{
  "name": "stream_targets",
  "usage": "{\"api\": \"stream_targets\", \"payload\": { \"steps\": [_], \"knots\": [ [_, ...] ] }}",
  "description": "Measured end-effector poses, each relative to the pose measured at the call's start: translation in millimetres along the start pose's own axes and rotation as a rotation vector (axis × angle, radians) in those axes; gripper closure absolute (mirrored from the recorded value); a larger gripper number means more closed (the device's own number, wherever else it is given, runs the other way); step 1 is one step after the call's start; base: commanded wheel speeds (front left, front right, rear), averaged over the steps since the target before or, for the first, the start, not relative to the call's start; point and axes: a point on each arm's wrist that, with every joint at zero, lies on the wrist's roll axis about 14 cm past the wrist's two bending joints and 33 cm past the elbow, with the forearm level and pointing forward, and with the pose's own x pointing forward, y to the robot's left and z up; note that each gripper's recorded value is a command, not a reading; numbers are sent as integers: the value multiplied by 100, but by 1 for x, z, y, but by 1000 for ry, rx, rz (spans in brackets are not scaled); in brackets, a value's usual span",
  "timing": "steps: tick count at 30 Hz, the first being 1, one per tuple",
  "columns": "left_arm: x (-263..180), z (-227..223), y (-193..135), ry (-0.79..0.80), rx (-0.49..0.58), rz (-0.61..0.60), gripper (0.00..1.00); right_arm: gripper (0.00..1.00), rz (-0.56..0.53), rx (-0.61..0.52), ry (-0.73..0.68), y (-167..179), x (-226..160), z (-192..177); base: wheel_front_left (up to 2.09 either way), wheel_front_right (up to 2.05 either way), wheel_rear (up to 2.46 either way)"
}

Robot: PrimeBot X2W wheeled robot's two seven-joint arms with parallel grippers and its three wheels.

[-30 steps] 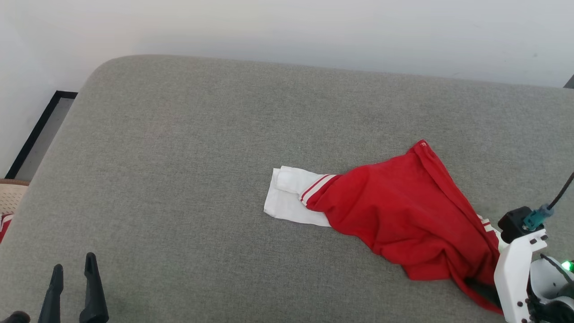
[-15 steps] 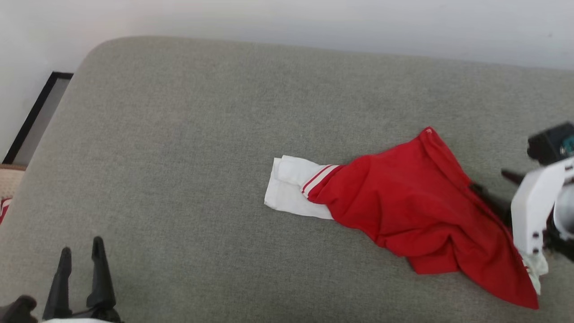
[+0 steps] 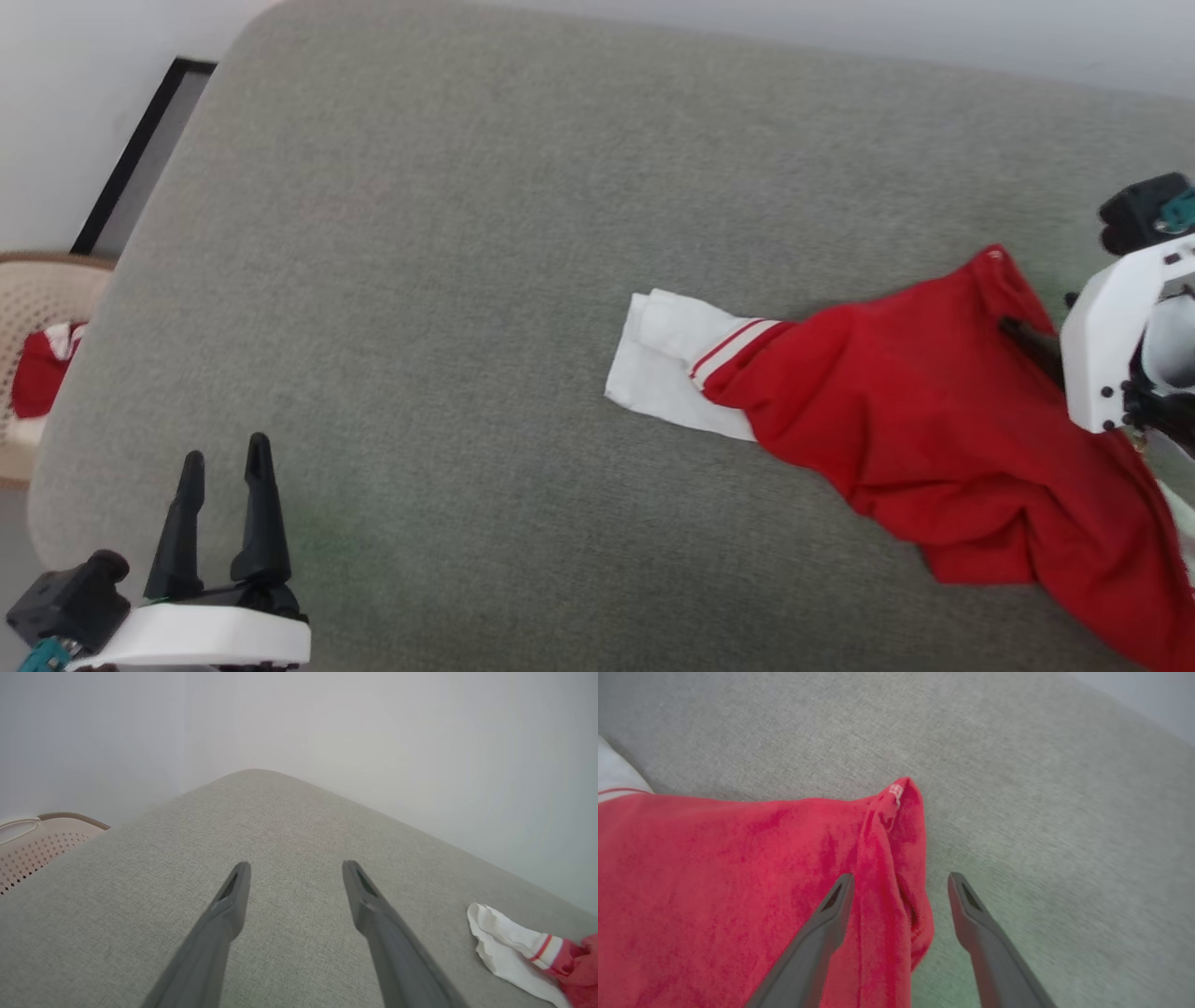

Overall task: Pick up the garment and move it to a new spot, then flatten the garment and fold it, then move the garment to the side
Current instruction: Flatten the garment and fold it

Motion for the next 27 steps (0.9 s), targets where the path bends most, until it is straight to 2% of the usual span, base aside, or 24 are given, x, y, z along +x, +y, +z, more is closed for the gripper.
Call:
{"api": "stream_targets", "payload": {
  "steps": [8, 9, 10, 18, 24, 27],
  "knots": [
    [3, -4, 6, 14, 1, 35, 0, 0, 44, 46, 156, 5, 46, -27, 0, 0, 0],
    [4, -5, 6, 14, 0, 39, 0, 29, 52, 56, 165, 6, 50, -27, 0, 0, 0],
    [5, -4, 7, 14, 2, 42, 0, 100, 60, 67, 174, 8, 54, -28, 0, 0, 0],
    [7, -4, 11, 13, 3, 55, 0, 100, 82, 37, 107, 12, 58, -9, 0, 0, 0],
    [6, 2, 11, -7, 0, 43, 0, 100, 177, -20, -6, 38, 23, 22, 0, 0, 0],
    [6, 3, 9, -8, -1, 30, 0, 100, 236, -28, -15, 54, 5, 21, 0, 0, 0]
  ]
}}
